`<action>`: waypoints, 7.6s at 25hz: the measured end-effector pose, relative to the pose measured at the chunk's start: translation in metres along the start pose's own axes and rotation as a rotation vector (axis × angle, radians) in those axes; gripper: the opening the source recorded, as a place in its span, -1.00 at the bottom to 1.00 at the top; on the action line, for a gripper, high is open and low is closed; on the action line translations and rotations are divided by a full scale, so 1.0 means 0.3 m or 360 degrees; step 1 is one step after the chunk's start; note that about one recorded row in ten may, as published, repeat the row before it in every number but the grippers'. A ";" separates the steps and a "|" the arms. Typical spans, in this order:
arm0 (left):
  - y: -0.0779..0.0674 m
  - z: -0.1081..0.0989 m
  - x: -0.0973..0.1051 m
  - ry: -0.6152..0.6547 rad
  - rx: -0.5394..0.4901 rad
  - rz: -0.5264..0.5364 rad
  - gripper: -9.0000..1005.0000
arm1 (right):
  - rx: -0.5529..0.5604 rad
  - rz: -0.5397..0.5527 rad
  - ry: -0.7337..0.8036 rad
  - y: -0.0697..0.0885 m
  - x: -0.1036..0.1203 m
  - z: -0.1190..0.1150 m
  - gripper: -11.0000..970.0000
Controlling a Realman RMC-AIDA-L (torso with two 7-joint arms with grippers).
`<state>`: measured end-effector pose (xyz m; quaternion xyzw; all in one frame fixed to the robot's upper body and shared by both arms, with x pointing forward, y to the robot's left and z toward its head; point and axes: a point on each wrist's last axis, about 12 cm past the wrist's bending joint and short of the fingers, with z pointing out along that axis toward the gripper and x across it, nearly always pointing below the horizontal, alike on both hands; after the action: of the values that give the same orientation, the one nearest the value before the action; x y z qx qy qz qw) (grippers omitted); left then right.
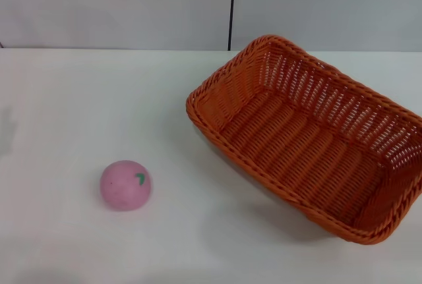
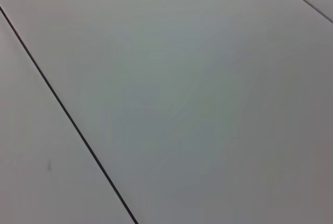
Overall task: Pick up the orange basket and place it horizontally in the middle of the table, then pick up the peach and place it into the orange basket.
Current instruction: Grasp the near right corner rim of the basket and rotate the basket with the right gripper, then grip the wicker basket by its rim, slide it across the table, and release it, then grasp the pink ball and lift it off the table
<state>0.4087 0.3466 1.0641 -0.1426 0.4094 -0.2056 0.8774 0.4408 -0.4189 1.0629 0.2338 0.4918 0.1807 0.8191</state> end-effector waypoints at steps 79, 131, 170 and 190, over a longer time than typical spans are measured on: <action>0.011 0.003 0.020 0.0078 -0.0039 -0.0124 0.61 | -0.0933 -0.0946 0.2928 0.502 0.259 0.561 0.42; 0.019 -0.024 0.006 0.0086 -0.0077 -0.0129 0.60 | -0.2220 -0.1055 0.2610 0.770 0.261 0.539 -0.66; 0.097 -0.050 0.001 0.1324 0.0684 -0.0075 0.60 | -0.0444 -0.0156 0.0060 0.098 -0.003 0.055 -0.20; 0.073 -0.106 0.134 0.1840 0.0836 0.0045 0.59 | -0.0283 -0.0051 -0.0046 0.076 0.003 0.011 -0.20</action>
<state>0.4127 0.3440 1.0087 0.2170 0.7548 -0.3312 0.5229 0.4425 -0.4002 1.0765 0.1548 0.4657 0.2073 0.8463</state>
